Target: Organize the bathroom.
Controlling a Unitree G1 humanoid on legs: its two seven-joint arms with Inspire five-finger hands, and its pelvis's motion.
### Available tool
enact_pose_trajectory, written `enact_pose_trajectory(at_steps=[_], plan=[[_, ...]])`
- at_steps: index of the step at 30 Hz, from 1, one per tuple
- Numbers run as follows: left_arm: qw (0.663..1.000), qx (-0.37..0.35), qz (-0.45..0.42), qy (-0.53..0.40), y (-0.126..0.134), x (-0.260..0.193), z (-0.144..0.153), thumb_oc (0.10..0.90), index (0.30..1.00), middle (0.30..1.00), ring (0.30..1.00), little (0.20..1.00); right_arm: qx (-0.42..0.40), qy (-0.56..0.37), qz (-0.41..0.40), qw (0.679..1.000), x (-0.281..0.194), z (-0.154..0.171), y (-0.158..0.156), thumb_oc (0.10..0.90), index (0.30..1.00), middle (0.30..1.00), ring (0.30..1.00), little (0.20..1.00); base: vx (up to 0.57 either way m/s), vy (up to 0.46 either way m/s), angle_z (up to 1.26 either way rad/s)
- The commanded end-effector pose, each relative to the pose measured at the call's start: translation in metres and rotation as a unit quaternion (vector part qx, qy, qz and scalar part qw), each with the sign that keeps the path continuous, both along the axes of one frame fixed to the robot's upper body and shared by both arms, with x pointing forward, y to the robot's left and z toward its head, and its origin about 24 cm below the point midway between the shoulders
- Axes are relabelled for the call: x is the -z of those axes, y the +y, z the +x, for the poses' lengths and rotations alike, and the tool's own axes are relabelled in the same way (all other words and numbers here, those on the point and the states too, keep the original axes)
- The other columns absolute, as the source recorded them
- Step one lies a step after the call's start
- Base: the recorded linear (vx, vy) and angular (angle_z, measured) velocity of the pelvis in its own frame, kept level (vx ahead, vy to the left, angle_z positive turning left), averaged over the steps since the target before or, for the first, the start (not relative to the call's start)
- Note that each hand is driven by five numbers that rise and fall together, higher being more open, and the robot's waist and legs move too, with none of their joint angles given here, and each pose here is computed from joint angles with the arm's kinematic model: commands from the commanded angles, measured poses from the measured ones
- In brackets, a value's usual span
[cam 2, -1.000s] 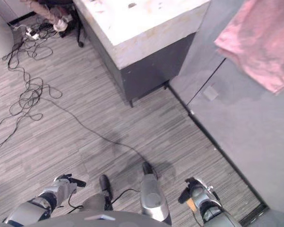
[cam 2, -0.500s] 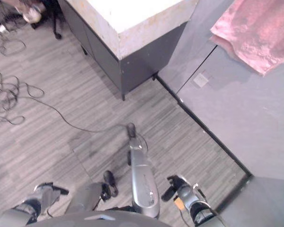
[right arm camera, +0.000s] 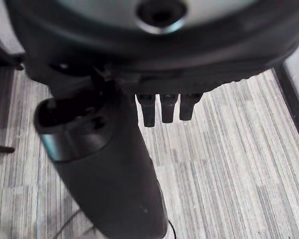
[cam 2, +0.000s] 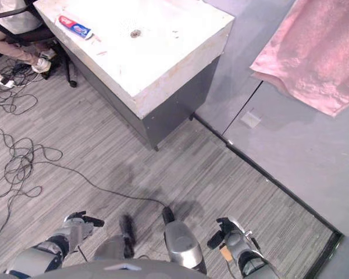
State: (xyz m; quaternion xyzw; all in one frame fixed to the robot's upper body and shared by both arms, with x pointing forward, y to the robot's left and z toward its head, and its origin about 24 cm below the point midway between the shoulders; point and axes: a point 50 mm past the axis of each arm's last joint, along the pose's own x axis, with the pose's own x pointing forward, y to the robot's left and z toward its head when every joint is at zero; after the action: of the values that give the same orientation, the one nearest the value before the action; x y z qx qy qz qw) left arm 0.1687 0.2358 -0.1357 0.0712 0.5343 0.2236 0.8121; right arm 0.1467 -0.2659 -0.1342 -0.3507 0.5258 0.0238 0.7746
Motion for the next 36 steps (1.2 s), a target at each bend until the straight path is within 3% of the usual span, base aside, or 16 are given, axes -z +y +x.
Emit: enact_pose_trajectory(at_steps=[1,8,17,24,28,36], plan=[[0.998,-0.002,0.054,0.023,0.029,-0.003,-0.017,0.800,0.900,0.900,0.900,0.900,0.045,0.007,-0.039,0.998,-0.002,-0.018,-0.022,0.800,0.900,0.900,0.900,0.900,0.28,0.283,-0.40],[0.997,0.002,0.065,0.042,0.033,0.000,-0.027,0.800,0.900,0.900,0.900,0.900,0.040,-0.005,-0.036,0.999,-0.002,-0.013,-0.018,0.800,0.900,0.900,0.900,0.900,0.22,0.271,-0.57],[0.996,-0.026,0.073,0.050,0.062,-0.004,-0.044,0.800,0.900,0.900,0.900,0.900,-0.015,0.020,-0.034,0.999,-0.005,-0.009,-0.021,0.800,0.900,0.900,0.900,0.900,0.25,0.300,-0.71],[0.995,-0.040,0.082,0.048,0.054,-0.004,-0.041,0.800,0.900,0.900,0.900,0.900,-0.021,0.011,-0.023,0.999,-0.010,-0.007,-0.022,0.800,0.900,0.900,0.900,0.900,0.27,0.069,-0.42],[0.995,-0.011,0.080,0.051,0.050,0.000,-0.044,0.800,0.900,0.900,0.900,0.900,0.019,0.000,-0.030,0.999,-0.013,-0.012,-0.029,0.800,0.900,0.900,0.900,0.900,0.17,-0.089,-0.41],[0.997,-0.032,0.066,0.027,0.039,-0.002,-0.031,0.800,0.900,0.900,0.900,0.900,-0.002,0.000,-0.046,0.999,-0.022,0.008,-0.033,0.800,0.900,0.900,0.900,0.900,0.13,0.096,-0.56]])
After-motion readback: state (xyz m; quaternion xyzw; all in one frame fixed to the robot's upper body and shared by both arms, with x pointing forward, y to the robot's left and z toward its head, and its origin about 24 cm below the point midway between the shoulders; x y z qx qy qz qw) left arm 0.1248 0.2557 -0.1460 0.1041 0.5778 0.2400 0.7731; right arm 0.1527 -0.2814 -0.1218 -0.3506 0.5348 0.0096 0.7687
